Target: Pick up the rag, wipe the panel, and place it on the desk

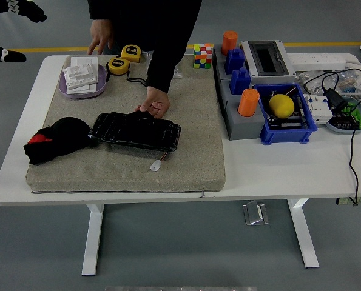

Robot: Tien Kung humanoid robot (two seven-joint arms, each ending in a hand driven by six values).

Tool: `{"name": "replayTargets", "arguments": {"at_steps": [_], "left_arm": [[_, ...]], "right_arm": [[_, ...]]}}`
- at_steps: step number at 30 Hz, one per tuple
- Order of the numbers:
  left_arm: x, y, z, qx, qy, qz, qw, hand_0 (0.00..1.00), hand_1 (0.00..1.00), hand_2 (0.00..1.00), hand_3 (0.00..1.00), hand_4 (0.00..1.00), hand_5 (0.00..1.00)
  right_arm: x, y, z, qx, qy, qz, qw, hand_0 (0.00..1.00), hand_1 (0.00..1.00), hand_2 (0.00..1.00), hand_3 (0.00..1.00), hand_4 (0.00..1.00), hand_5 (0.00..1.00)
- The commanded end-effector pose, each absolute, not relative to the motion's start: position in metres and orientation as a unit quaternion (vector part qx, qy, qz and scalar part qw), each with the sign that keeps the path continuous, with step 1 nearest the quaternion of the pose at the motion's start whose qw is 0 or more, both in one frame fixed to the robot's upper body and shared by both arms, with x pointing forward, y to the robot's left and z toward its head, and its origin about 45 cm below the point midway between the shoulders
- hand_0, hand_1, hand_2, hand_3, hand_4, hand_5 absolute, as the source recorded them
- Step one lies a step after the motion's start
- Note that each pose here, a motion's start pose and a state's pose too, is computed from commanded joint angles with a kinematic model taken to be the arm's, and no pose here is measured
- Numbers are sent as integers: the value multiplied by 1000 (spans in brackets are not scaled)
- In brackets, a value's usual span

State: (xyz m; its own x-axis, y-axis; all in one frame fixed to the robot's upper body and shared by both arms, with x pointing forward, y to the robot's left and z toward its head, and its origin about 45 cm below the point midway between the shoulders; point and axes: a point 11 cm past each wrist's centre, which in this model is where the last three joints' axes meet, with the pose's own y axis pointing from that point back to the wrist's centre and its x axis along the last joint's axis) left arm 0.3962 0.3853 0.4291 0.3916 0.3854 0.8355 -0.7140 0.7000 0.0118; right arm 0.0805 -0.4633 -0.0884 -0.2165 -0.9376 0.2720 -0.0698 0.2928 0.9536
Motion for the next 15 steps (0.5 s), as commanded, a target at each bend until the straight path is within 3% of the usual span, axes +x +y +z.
{"name": "replayTargets", "arguments": {"at_steps": [7,15], "left_arm": [[404,390,406,289,-477,309,771,704,741,739,701,958,202],[409,394,389,323,-480,305,757,703,743,750,714,950,192]], "right_arm": [[81,-464,-88,394,-640,-445,487,777,736,726,679,998,589],[82,-466,-87,393,-641,-444,487,777,736,726,680,998,590]]}}
